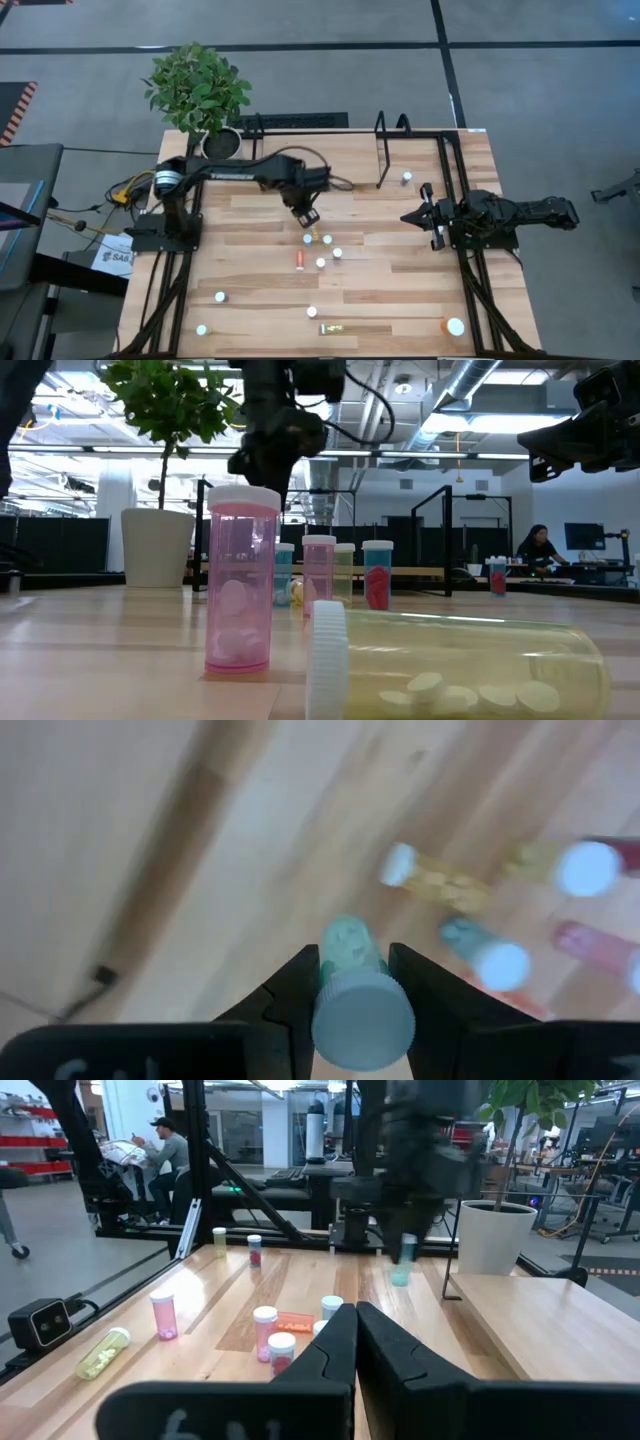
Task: Pick and place medicine bottles onto shelf by color
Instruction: Put the blue pill bottle on the shelf
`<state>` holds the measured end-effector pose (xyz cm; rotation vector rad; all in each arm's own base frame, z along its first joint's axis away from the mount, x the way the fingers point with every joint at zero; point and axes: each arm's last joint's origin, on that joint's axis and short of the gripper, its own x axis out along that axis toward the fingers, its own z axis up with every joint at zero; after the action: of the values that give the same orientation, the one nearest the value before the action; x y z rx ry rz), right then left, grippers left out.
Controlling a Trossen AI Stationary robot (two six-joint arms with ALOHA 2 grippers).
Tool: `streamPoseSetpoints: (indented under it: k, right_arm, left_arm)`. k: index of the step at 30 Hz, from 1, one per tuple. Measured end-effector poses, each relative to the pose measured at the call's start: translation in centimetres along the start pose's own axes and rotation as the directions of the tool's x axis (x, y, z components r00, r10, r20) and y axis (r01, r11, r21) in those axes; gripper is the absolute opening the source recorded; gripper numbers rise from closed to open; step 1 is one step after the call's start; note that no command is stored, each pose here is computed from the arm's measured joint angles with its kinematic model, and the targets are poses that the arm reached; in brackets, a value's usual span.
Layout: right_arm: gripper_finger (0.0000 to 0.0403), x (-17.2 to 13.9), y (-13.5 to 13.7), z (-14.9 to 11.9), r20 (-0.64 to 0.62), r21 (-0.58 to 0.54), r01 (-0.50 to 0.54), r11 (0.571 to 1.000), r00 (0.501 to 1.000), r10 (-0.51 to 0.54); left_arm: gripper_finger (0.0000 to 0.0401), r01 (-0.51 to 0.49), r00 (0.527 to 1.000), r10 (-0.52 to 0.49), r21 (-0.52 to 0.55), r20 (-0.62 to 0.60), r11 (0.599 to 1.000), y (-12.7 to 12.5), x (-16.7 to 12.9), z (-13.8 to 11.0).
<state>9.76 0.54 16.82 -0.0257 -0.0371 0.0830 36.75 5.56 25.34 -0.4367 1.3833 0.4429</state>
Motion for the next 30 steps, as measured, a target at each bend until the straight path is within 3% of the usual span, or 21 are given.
streamPoseSetpoints:
  k: [9, 23, 30]
  right_arm:
    - [0.0026, 0.0, 0.0, 0.0, 0.000, 0.000, 0.000, 1.000, 1.000, 0.000]
    - [0.0026, 0.0, 0.0, 0.0, 0.000, 0.000, 0.000, 1.000, 1.000, 0.000]
    - [0.0026, 0.0, 0.0, 0.0, 0.000, 0.000, 0.000, 1.000, 1.000, 0.000]
  left_arm:
    - [0.0098, -0.017, 1.000, 0.017, 0.007, -0.018, 1.000, 4.5, 0.1, 3.4]
    - [0.0098, -0.077, 0.997, 0.078, -0.050, 0.016, 0.996, 14.4, 0.9, 5.2]
    - [0.0098, -0.083, 0.996, 0.083, -0.011, 0.044, 0.996, 17.4, 1.2, 5.4]
